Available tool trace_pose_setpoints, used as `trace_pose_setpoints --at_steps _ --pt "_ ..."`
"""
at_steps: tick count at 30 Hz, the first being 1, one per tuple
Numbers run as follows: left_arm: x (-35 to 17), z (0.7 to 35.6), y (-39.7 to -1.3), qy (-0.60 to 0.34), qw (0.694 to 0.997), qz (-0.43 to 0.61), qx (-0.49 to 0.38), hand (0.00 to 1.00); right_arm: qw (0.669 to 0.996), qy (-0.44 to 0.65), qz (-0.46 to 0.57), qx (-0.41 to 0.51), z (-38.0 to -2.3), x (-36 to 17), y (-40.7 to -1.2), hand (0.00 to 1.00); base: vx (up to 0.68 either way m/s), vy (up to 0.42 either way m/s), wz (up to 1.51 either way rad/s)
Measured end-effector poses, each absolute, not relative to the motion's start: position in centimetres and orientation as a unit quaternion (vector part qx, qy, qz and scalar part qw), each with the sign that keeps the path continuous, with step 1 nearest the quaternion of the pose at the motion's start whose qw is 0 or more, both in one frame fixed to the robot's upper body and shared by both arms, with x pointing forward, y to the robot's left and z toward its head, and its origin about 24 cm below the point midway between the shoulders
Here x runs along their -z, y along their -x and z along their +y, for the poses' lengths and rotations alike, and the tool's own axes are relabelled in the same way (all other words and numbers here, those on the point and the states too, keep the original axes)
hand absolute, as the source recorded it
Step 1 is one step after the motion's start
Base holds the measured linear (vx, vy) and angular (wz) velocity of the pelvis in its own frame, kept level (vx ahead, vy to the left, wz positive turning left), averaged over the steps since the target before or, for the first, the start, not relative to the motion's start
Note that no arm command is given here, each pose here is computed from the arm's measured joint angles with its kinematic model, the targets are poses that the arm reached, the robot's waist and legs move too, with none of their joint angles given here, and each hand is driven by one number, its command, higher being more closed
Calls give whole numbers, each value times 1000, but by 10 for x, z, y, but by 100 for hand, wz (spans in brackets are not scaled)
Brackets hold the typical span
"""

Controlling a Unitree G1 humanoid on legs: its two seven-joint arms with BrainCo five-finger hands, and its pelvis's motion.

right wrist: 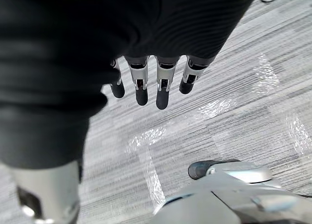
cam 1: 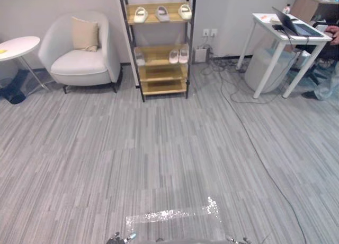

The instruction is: Organize the slippers on the shoe rack

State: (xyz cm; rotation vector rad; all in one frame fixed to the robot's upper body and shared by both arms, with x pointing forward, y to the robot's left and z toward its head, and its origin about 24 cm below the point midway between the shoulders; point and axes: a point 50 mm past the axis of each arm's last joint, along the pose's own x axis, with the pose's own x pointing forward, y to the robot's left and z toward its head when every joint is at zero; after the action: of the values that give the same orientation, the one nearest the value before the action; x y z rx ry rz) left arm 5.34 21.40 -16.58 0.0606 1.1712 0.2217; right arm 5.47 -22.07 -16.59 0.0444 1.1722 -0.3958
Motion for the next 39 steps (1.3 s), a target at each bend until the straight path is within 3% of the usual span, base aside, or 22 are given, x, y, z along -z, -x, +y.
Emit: trace_pose_setpoints --at_steps 9,28,39 --pt "165 215 -59 -31 831 546 -104 0 830 -26 527 179 -216 163 -76 0 40 -8 -1" --pt "164 218 -62 -36 835 538 -105 0 835 -23 522 170 -214 163 -83 0 -22 -18 2" --pt "156 216 -94 -3 860 488 -145 0 846 -16 502 178 -221 158 -97 0 54 0 -6"
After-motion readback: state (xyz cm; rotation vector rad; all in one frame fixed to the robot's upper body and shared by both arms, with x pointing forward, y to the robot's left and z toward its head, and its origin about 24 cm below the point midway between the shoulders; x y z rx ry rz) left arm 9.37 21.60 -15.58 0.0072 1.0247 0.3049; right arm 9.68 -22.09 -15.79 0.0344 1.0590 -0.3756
